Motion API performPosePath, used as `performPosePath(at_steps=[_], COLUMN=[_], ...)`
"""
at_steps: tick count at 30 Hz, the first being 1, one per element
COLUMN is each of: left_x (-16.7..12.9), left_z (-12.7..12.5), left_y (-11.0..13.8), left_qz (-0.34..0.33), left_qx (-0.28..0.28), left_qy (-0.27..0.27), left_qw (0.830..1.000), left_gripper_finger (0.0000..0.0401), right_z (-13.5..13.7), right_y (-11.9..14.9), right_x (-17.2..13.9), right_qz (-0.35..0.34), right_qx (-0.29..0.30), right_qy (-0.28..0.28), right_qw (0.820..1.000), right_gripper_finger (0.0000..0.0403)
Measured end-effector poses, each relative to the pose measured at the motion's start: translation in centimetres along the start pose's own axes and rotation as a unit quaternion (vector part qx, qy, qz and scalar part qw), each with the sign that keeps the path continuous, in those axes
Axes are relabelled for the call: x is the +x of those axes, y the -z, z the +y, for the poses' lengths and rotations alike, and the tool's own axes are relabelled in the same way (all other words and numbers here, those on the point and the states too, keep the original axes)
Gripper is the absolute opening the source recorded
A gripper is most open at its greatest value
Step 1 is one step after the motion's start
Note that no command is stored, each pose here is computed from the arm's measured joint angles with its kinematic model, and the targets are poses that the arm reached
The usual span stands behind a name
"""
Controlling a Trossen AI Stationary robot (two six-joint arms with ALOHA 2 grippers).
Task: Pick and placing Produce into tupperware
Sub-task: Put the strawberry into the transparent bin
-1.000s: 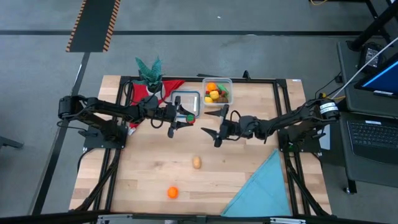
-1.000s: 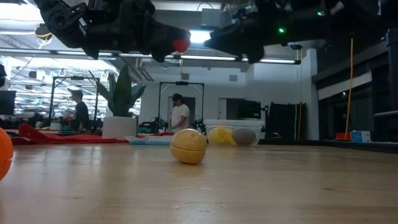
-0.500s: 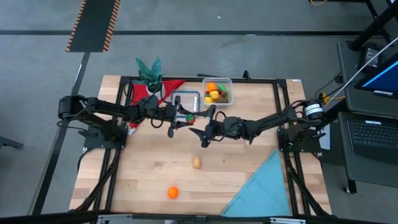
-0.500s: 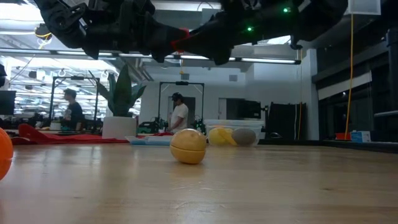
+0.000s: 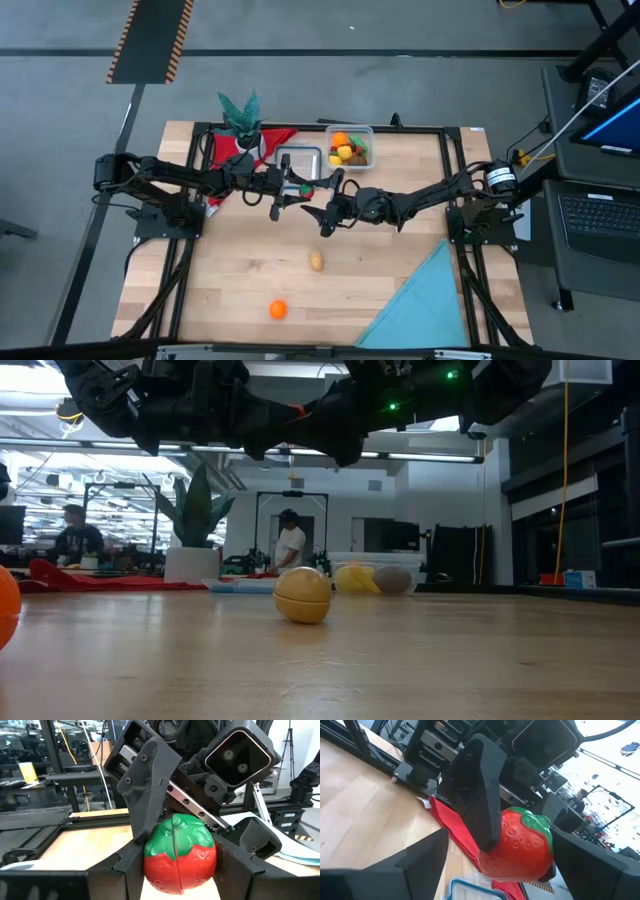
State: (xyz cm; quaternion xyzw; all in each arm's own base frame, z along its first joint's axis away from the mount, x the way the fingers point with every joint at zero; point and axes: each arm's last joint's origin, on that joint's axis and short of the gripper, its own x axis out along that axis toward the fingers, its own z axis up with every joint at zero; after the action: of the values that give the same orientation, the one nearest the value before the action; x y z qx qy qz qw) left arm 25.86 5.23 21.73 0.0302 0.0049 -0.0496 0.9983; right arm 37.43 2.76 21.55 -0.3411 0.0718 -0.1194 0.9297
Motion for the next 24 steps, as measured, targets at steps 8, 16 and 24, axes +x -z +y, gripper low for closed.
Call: performPosePath(at_steps=[8, 16, 24], left_x=[0.01, 0.00, -0.01], left_z=[-0.04, -0.02, 0.00], left_y=[-0.02, -0.01, 0.01], left_qz=[-0.001, -0.001, 0.000], left_qx=[-0.005, -0.005, -0.005], left_qy=[0.003, 0.001, 0.002], left_qw=[1.000, 1.000, 1.000], left_gripper_finger=[0.0179, 0.0179, 0.0178], right_z=[0.20, 0.29, 0.59], right_y=[-0.13, -0.23, -0.60], right_x=[-0.08, -0.13, -0.30], right_qz=[-0.002, -0.005, -0.016], right_qx=[-0.059, -0.060, -0.079], right_qy=[-0.004, -0.005, -0.010], right_qw=[0.998, 0.998, 0.997], right_gripper_finger=[0.0339, 0.0339, 0.0339])
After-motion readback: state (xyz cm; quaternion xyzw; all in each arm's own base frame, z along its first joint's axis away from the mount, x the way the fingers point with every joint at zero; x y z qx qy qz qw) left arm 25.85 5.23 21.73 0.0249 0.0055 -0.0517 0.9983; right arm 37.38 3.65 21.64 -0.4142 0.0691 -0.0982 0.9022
